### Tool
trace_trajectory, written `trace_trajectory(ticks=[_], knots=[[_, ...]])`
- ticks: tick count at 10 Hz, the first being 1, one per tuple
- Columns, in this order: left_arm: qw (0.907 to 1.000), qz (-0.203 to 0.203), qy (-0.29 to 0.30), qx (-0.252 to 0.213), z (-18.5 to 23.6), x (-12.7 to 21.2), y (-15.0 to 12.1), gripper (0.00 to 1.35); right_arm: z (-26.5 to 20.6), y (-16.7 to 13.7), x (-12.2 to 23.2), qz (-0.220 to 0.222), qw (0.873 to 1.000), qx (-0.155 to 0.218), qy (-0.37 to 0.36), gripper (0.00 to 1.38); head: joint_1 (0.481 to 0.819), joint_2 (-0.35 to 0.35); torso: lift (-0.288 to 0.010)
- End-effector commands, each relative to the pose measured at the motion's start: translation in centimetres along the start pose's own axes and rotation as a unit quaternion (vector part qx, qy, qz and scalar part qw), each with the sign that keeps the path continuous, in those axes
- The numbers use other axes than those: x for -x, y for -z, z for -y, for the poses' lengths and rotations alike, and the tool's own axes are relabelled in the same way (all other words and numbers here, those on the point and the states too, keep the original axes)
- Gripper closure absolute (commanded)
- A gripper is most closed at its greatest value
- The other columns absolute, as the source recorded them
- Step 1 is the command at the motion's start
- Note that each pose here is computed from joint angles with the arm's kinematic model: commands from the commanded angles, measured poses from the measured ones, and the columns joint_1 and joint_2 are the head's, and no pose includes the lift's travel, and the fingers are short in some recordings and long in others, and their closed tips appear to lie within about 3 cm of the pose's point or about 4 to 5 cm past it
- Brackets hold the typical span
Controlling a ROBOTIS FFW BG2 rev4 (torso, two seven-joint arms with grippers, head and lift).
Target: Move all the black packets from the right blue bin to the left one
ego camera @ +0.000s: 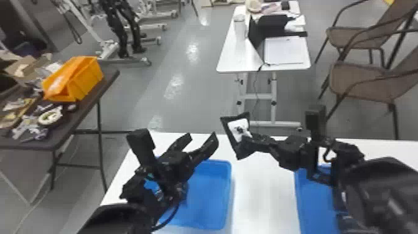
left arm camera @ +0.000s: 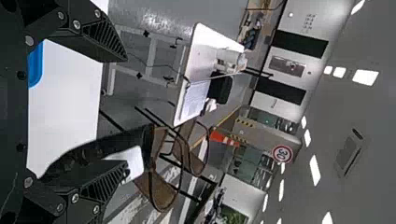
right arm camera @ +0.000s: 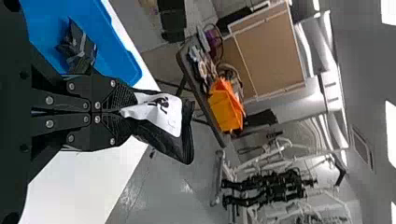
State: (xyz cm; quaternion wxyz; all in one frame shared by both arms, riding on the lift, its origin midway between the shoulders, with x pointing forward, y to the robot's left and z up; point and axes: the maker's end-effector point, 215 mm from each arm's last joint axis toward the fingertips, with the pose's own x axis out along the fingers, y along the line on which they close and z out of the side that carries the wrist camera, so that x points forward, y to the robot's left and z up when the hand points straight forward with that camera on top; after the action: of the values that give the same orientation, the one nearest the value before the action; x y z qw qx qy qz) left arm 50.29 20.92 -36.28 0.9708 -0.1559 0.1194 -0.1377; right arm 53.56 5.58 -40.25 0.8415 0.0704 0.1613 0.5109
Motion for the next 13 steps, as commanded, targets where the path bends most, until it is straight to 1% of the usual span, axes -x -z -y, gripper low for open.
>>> trace_trajectory(ticks=[1, 2, 5, 6, 7, 8, 9, 10, 11, 12, 13], knots=[[0.9999, -0.001, 0.012, 0.012, 0.9, -0.7, -0.4, 0.27, -3.0, -1.1, -2.8, -0.008, 0.999, 0.019, -0.046, 1.28, 0.695, 0.271, 0.000], [0.9996, 0.002, 0.019, 0.018, 1.4, -1.3, -0.7, 0.27, -3.9, -1.5, -3.6, -0.008, 0.998, 0.023, -0.061, 1.28, 0.695, 0.293, 0.000], [0.9979, 0.002, 0.042, 0.049, 2.8, -2.1, -0.4, 0.27, -4.7, -1.7, -4.3, -0.006, 0.997, 0.016, -0.075, 1.28, 0.695, 0.307, 0.000], [0.9972, -0.004, 0.048, 0.057, 3.0, -2.2, 0.1, 0.55, -4.9, -1.7, -4.6, -0.005, 0.997, 0.014, -0.077, 1.28, 0.695, 0.306, 0.000], [0.9956, -0.015, 0.058, 0.071, 3.5, -2.5, 0.7, 1.08, -4.9, -1.7, -4.8, -0.006, 0.997, 0.016, -0.079, 1.28, 0.695, 0.305, 0.000], [0.9938, -0.023, 0.065, 0.087, 4.0, -2.7, 1.3, 1.20, -5.0, -1.9, -5.1, -0.005, 0.997, 0.015, -0.080, 1.28, 0.695, 0.302, 0.000], [0.9932, -0.022, 0.065, 0.095, 4.1, -2.7, 1.4, 1.21, -4.6, -2.3, -5.3, -0.001, 0.997, 0.016, -0.078, 1.28, 0.695, 0.298, 0.000], [0.9936, -0.011, 0.062, 0.094, 4.1, -2.8, 1.1, 1.21, -4.2, -2.7, -5.5, 0.003, 0.997, 0.019, -0.075, 1.28, 0.695, 0.295, 0.000], [0.9946, 0.002, 0.053, 0.089, 3.6, -2.7, 0.6, 1.21, -3.9, -3.0, -5.8, 0.006, 0.997, 0.022, -0.074, 1.18, 0.695, 0.294, 0.000], [0.9959, 0.011, 0.044, 0.079, 2.8, -2.3, 0.2, 1.21, -3.6, -3.0, -5.8, 0.009, 0.997, 0.019, -0.071, 0.57, 0.695, 0.295, 0.000], [0.9963, 0.017, 0.038, 0.074, 2.4, -2.1, 0.0, 1.21, -3.4, -2.7, -5.8, 0.014, 0.997, 0.007, -0.069, 0.16, 0.695, 0.300, 0.000]])
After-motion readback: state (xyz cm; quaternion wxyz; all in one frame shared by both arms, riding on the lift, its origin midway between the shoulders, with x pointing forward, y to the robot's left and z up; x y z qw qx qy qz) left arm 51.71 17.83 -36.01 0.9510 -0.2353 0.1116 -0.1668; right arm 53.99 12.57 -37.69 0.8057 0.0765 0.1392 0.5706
